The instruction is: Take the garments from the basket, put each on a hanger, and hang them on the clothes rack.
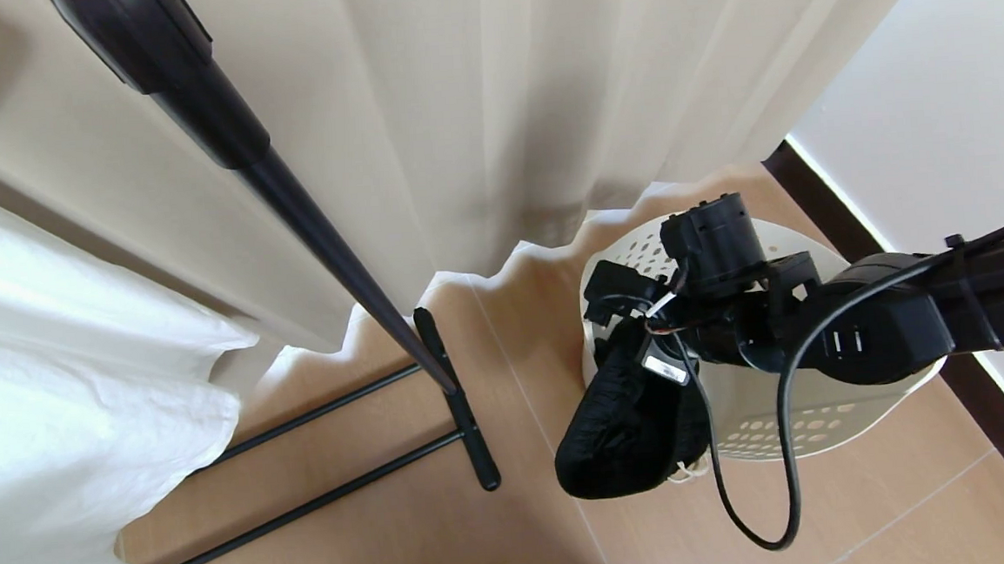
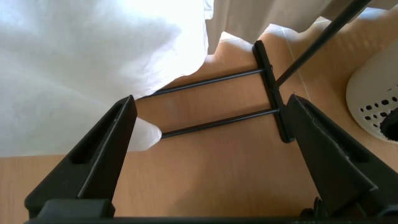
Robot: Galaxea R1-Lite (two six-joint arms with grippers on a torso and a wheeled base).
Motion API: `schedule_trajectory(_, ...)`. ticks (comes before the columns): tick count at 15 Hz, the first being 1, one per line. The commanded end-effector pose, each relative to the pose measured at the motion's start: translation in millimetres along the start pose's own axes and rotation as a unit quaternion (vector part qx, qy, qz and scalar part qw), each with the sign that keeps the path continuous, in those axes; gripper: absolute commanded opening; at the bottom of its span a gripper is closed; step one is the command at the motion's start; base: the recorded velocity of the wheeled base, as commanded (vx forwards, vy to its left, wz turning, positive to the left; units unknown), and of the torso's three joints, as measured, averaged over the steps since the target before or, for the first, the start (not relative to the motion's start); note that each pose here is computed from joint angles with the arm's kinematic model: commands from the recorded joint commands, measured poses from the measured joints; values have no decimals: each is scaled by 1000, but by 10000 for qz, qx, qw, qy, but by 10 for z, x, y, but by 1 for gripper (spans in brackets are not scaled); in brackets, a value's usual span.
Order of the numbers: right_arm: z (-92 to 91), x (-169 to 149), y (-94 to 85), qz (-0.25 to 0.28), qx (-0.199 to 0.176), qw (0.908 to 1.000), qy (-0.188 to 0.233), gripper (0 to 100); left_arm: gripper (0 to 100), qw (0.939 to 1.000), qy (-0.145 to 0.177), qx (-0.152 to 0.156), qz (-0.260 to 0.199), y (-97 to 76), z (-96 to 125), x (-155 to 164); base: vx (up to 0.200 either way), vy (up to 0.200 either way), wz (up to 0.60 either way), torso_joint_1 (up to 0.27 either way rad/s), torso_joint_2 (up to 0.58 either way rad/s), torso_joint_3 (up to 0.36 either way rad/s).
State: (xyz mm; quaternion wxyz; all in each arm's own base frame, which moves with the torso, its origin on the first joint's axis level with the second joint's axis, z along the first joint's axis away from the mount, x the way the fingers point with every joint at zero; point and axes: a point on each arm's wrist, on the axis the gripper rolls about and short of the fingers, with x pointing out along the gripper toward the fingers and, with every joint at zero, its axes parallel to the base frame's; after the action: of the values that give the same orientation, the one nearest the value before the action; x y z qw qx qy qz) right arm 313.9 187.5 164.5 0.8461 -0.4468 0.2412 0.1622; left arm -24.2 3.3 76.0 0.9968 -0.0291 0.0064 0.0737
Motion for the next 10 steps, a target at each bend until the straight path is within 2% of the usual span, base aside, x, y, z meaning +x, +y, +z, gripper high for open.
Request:
schedule_trajectory(1,-150,-801,-152,-163,973,9935,-567,0,100,10000,6,0,2,0,0,1,0,0,0,0,0,0)
schedule_trajectory(4,-383,-1565,-315,-343,1773,9743,-1351,0,100,10000,6,7,2,0,0,1,0,0,0,0,0,0)
schedule_trajectory(5,-414,-1651,-336,-370,1847,9713,-1456,0,100,10000,6,7,2,0,0,1,0,0,0,0,0,0)
schedule_trajectory(7,-584,-1998,-417,-446,2502,9486,-1886,0,100,10000,6,7,-6,0,0,1,0,0,0,0,0,0)
schedule_trajectory(8,-609,-2031,-403,-387,2586,9455,-1940,0,100,10000,6,7,2,0,0,1,0,0,0,0,0,0)
schedule_trajectory(9,-674,-2116,-372,-168,2736,9380,-2121,0,100,10000,6,15,-6,0,0,1,0,0,0,0,0,0)
schedule_trajectory(10,-690,-2162,-382,-39,2733,9347,-2275,0,100,10000,6,7,-6,0,0,1,0,0,0,0,0,0)
